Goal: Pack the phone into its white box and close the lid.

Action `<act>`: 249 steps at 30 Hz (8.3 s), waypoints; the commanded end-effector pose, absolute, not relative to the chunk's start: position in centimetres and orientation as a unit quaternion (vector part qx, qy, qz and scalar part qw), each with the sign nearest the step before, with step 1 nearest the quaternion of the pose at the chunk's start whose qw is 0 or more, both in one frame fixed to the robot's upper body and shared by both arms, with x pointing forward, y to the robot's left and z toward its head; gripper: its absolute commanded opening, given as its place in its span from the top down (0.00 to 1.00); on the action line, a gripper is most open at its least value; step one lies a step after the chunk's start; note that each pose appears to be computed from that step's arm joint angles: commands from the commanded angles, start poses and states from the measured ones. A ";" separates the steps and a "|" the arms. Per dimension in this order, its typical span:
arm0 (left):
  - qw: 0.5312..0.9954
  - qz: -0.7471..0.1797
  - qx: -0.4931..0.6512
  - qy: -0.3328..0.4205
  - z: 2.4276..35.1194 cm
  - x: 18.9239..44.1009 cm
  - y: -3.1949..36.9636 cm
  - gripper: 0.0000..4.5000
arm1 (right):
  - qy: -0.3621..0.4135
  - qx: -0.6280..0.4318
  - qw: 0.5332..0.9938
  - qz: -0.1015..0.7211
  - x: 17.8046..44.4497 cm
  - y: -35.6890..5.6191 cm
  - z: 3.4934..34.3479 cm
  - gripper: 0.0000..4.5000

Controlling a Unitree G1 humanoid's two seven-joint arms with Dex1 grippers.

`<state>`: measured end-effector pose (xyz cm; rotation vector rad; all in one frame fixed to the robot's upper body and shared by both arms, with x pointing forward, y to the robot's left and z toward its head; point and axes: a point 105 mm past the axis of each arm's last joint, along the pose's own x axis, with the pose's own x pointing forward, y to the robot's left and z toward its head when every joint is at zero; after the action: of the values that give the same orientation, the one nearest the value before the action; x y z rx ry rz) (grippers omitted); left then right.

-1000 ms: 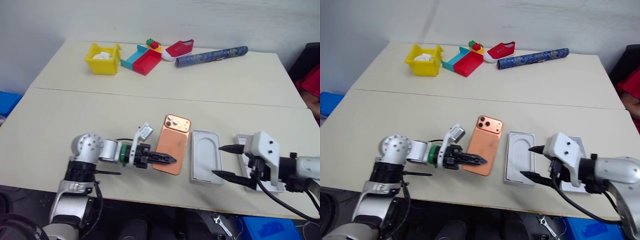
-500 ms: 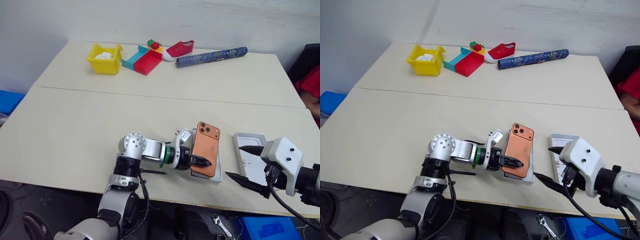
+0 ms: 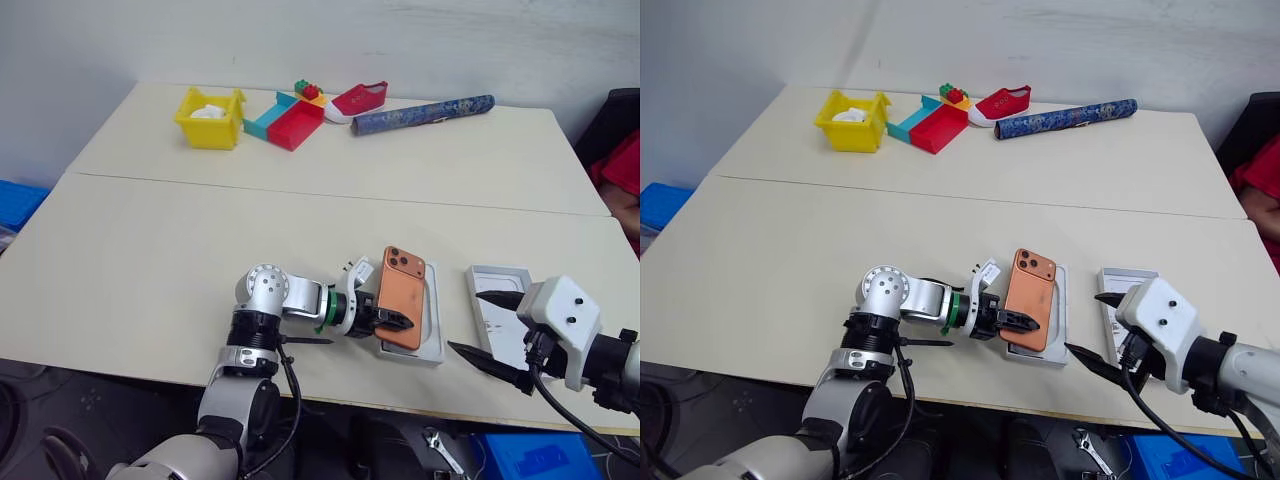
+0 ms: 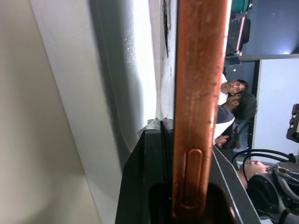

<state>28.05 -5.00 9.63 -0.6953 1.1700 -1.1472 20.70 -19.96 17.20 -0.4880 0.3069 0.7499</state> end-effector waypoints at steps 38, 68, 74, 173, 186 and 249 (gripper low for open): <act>0.585 -0.688 -0.106 0.416 14.9 27.0 -4.9 0.16 | 0.125 -0.238 0.896 0.354 20.9 -19.4 16.8 0.00; 0.629 -0.757 0.176 0.004 18.8 28.2 6.4 0.01 | 0.178 -0.079 0.978 0.069 22.8 -23.0 13.4 0.00; 0.643 -0.746 0.171 -0.024 19.3 28.6 5.9 0.00 | 0.196 -0.038 0.980 0.018 24.5 -23.4 11.3 0.08; 0.658 -0.734 0.166 -0.027 16.1 32.4 -2.5 1.00 | 0.244 0.103 0.877 0.401 15.6 -15.3 13.5 0.31; 0.618 -0.736 0.260 0.095 11.7 32.7 4.4 1.00 | 0.258 -0.026 0.882 0.394 16.8 -16.6 9.7 1.00; 0.659 -0.710 0.231 0.085 10.5 34.7 -5.5 1.00 | 0.229 -0.024 0.939 0.257 21.5 -19.1 8.1 1.00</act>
<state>34.28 -6.22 10.62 0.5239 0.1690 -1.6287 21.76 -18.72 8.89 -0.0439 0.4435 0.5329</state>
